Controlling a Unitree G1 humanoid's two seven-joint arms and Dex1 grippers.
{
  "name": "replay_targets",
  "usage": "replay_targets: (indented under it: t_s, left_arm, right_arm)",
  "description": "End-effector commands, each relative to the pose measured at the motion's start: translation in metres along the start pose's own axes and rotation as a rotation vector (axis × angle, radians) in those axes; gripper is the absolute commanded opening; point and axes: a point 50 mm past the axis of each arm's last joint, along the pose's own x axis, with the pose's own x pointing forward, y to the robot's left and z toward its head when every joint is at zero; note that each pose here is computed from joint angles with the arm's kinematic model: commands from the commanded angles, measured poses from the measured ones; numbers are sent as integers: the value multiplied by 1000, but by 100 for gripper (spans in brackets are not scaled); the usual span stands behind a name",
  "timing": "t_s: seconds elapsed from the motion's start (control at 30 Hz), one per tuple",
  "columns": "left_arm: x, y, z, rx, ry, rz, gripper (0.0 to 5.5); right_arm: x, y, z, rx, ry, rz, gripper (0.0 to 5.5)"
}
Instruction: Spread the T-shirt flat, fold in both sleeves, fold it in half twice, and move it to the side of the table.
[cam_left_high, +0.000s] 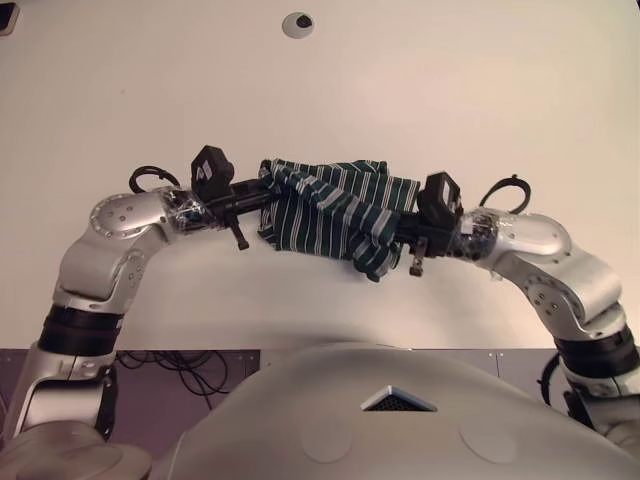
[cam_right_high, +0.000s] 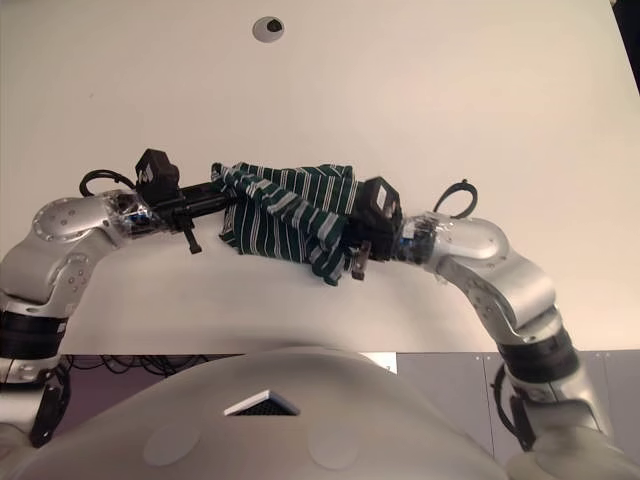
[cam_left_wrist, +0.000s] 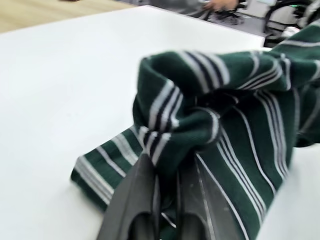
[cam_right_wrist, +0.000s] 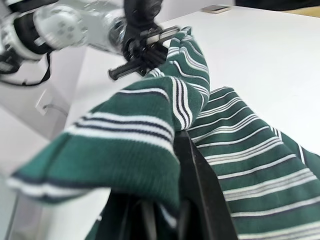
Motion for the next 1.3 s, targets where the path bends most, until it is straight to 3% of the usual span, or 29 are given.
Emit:
replay_targets:
  t_s: [0.03, 0.4, 0.7, 0.87, 1.0, 1.07, 1.17, 1.3]
  left_arm:
    - [8, 11, -3, -20, 44, 72, 47]
    - [39, 46, -7, -51, 27, 285, 181]
    - [30, 77, -18, 99, 5, 544, 181]
    - [27, 71, 3, 135, -177, 502, 181]
    - [30, 64, 10, 175, -229, 471, 181]
    - [29, 60, 11, 192, -237, 446, 181]
    - [27, 58, 8, 200, -229, 440, 181]
    - [27, 56, 5, 196, -226, 443, 181]
  right_arm:
    - [9, -27, -5, 80, 56, -106, 0]
    - [16, -87, -7, 247, -25, -380, 172]
    - [-16, -111, -14, 101, -76, -662, 172]
    - [-8, -93, 1, -88, -179, -588, 172]
    - [4, -76, 9, -209, -207, -516, 118]
    - [9, -62, 0, -105, -161, -408, 84]
    - [7, -40, -8, 152, -135, -253, 80]
    - [1, -22, -25, 226, -1, -183, 80]
